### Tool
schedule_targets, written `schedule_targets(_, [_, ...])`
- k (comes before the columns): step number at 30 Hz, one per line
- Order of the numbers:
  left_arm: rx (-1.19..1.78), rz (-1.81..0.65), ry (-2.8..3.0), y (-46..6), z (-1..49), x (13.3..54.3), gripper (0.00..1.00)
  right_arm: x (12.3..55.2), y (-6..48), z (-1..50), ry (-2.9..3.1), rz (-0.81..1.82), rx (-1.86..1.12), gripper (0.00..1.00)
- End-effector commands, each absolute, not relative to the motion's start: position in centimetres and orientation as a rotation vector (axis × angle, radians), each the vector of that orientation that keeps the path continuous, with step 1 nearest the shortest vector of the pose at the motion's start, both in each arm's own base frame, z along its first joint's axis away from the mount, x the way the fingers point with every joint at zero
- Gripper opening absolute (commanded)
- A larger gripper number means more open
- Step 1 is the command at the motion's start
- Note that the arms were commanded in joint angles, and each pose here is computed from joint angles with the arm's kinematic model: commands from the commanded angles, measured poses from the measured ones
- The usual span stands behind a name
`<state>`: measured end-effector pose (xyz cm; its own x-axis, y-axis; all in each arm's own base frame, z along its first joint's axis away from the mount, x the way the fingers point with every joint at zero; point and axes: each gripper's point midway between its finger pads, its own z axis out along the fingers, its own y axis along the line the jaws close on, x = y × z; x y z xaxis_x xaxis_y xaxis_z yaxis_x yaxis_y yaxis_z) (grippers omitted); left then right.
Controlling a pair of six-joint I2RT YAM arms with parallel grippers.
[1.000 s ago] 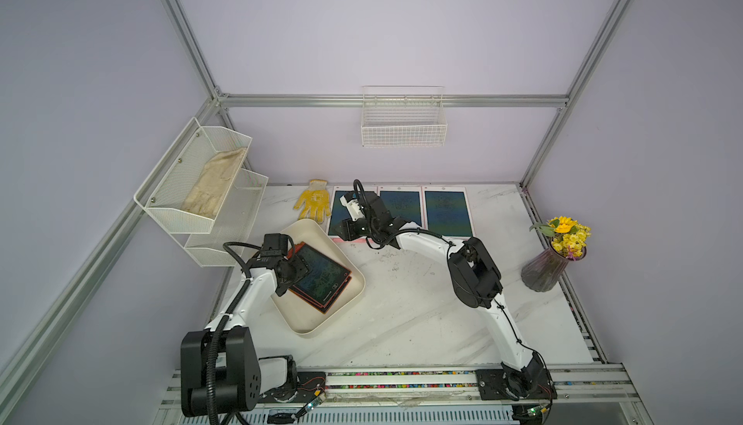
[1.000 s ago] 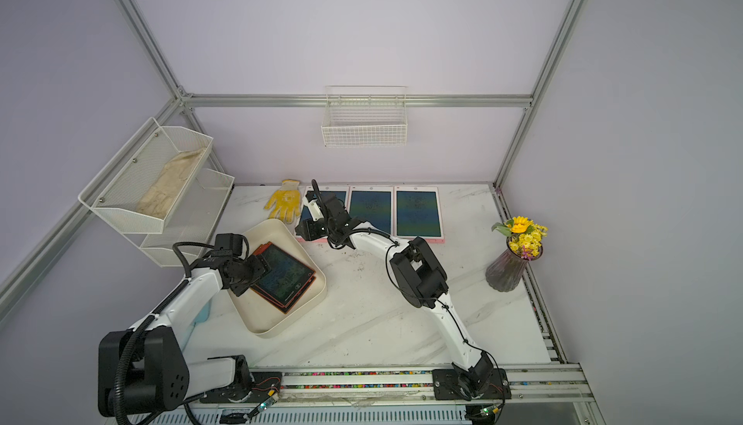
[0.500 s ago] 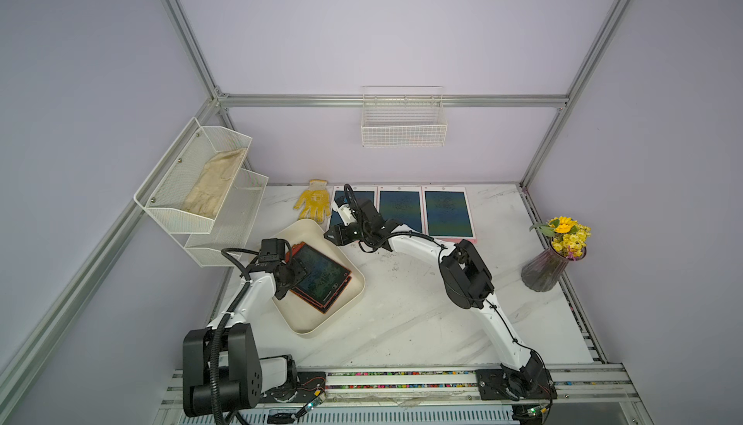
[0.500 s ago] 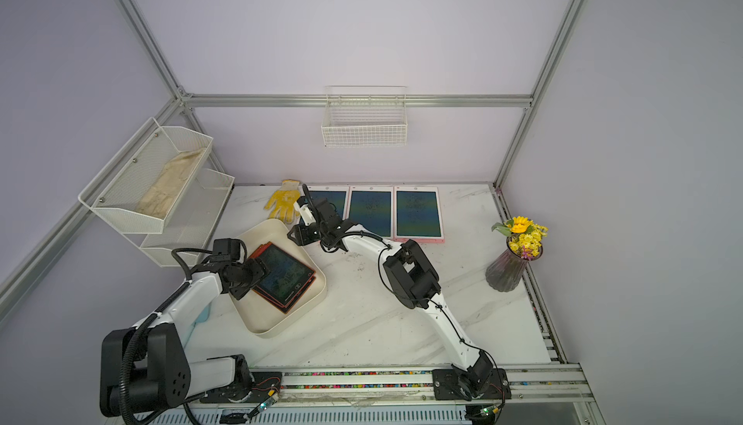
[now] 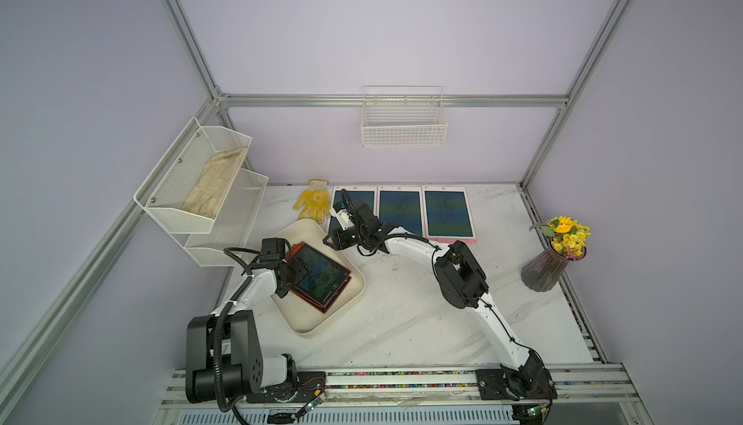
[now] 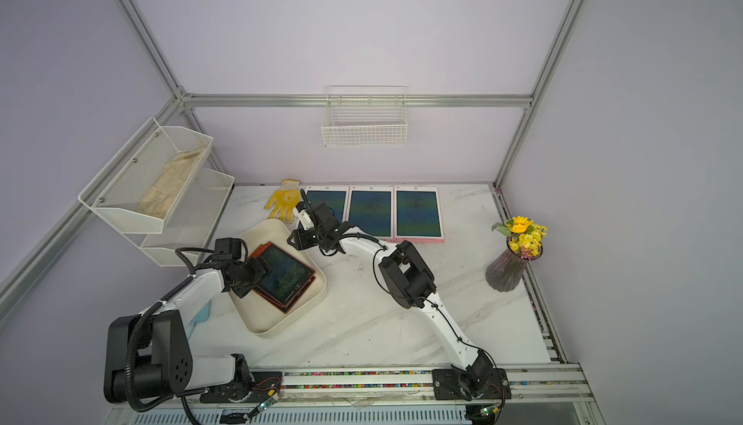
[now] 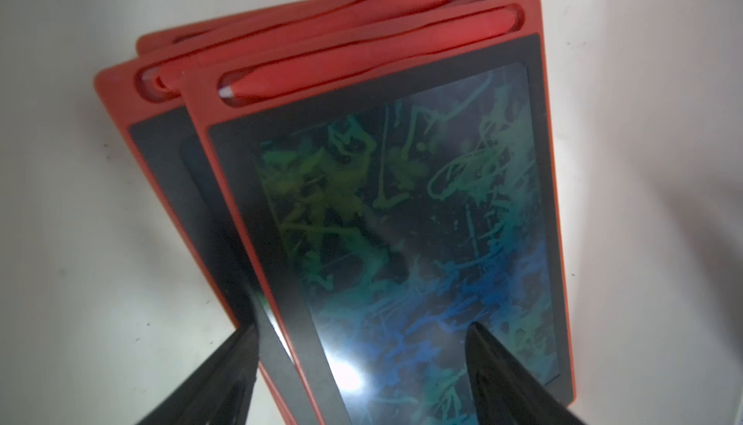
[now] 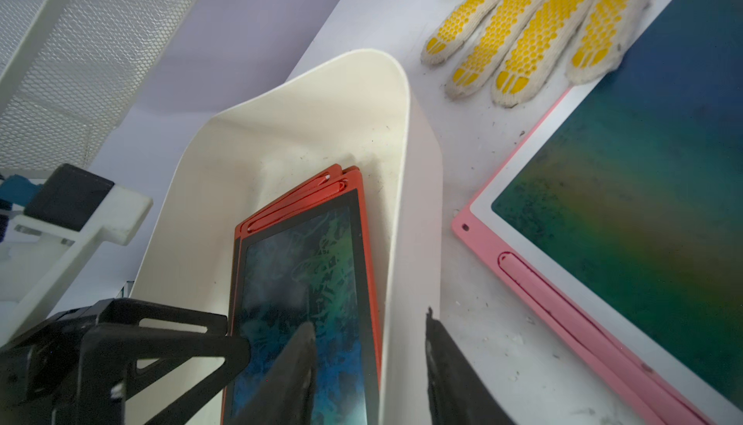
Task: Take out the writing tablet from the storage box
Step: Pick up the writing tablet from the storage box.
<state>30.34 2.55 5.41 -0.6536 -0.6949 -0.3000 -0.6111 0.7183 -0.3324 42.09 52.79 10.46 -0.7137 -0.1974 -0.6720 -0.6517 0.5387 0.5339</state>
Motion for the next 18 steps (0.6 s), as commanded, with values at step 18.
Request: schedule_targets(18, [-0.892, -0.456, 2.465, 0.9, 5.2, 32.2, 0.78, 40.2, 55.3, 8.0, 2.284, 1.129, -0.747, 0.44])
